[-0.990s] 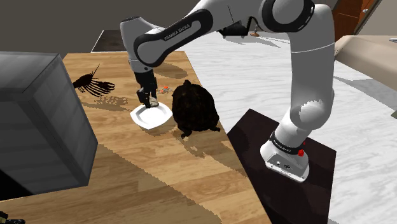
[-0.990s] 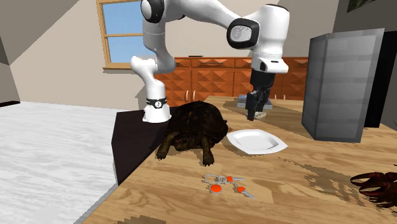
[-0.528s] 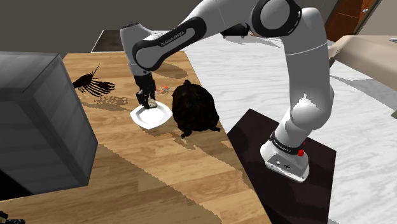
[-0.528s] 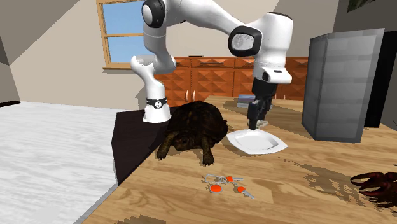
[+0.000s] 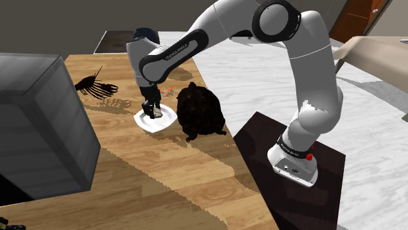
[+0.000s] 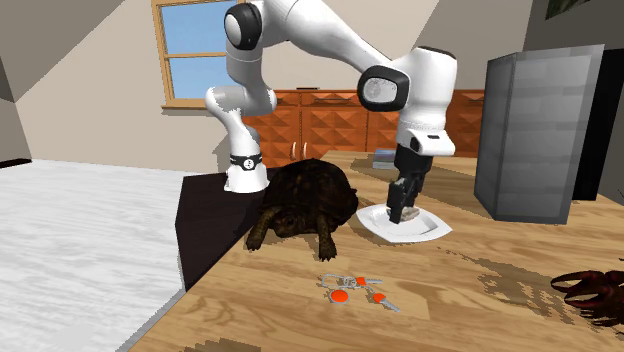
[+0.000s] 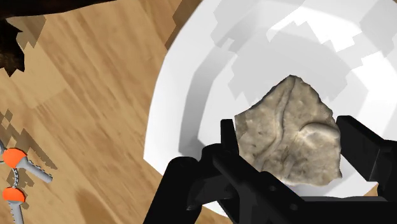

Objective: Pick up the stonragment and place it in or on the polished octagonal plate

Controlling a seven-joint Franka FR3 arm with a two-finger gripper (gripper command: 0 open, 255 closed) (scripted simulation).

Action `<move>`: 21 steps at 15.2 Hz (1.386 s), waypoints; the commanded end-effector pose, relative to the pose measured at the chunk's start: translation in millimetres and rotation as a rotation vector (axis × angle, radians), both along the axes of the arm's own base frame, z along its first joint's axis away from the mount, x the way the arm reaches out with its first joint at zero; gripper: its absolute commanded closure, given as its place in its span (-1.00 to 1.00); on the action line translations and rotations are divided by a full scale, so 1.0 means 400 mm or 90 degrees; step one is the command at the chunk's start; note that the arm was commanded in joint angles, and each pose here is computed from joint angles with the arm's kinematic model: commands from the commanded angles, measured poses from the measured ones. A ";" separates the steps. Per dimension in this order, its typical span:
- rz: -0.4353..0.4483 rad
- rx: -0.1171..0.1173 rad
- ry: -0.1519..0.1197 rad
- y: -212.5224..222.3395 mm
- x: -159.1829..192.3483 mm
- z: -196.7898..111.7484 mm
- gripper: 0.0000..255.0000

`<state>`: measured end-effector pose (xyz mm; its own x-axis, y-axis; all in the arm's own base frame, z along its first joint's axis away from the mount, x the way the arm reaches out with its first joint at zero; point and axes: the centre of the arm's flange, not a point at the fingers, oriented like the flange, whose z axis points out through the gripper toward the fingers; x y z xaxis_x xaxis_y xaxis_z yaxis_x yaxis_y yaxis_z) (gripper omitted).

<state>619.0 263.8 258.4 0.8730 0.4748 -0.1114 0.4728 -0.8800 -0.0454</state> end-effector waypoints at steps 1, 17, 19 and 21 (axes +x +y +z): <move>0.000 0.000 0.000 0.004 -0.001 -0.016 1.00; 0.000 0.000 0.000 0.006 0.011 0.083 -1.00; 0.000 0.000 0.000 0.006 0.014 0.108 -1.00; 0.000 0.000 0.000 0.006 0.014 0.108 -1.00</move>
